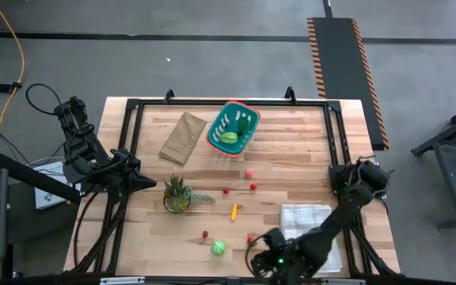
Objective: Pick and placing Produce into tupperware
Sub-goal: Put the red strawberry in the green basket
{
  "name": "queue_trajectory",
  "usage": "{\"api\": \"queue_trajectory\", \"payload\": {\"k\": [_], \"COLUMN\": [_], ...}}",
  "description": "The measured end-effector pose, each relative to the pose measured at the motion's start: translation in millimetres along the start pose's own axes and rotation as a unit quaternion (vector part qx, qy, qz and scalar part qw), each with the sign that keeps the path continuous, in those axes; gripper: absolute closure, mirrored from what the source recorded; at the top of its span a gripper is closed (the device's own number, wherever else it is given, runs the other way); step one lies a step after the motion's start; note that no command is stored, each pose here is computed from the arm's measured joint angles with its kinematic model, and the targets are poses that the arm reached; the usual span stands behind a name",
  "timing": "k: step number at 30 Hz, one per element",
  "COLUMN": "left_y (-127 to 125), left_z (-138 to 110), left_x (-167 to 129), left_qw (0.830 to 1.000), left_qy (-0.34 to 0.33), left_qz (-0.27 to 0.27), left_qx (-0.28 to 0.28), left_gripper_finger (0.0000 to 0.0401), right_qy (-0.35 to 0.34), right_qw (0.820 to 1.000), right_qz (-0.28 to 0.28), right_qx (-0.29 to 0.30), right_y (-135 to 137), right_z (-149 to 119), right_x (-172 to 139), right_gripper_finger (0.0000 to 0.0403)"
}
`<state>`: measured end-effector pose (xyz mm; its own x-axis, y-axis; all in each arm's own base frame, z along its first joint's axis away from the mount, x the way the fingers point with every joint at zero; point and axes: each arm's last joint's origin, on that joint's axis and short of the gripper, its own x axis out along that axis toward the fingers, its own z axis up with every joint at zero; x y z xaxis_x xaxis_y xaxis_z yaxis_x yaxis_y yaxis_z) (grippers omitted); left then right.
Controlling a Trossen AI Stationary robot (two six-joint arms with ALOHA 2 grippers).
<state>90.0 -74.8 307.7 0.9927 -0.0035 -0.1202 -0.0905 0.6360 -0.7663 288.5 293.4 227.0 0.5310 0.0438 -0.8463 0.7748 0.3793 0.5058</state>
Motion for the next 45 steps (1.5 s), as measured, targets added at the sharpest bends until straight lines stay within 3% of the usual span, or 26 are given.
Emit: {"api": "queue_trajectory", "payload": {"k": [11,20,45], "left_y": [0.0,0.0,0.0], "left_z": [0.1,0.0,0.0], "left_x": [-0.1,0.0,0.0], "left_qw": [1.000,1.000,1.000], "left_qy": [0.000,0.000,0.000], "left_qz": [0.000,0.000,0.000], "left_qx": [0.000,0.000,0.000], "left_gripper_finger": [0.0400,0.0400,0.0400], "right_qy": [-0.028,-0.057,-0.037], "right_qw": [0.999,0.994,0.995], "right_qz": [-0.040,-0.078,-0.075], "right_qx": [-0.024,-0.043,-0.055], "right_y": [-5.8,-14.5,-14.3], "right_z": [3.9,6.6,1.5], "right_x": [38.8,41.2,52.0], "right_gripper_finger": [0.0300,0.0300,0.0300]}}
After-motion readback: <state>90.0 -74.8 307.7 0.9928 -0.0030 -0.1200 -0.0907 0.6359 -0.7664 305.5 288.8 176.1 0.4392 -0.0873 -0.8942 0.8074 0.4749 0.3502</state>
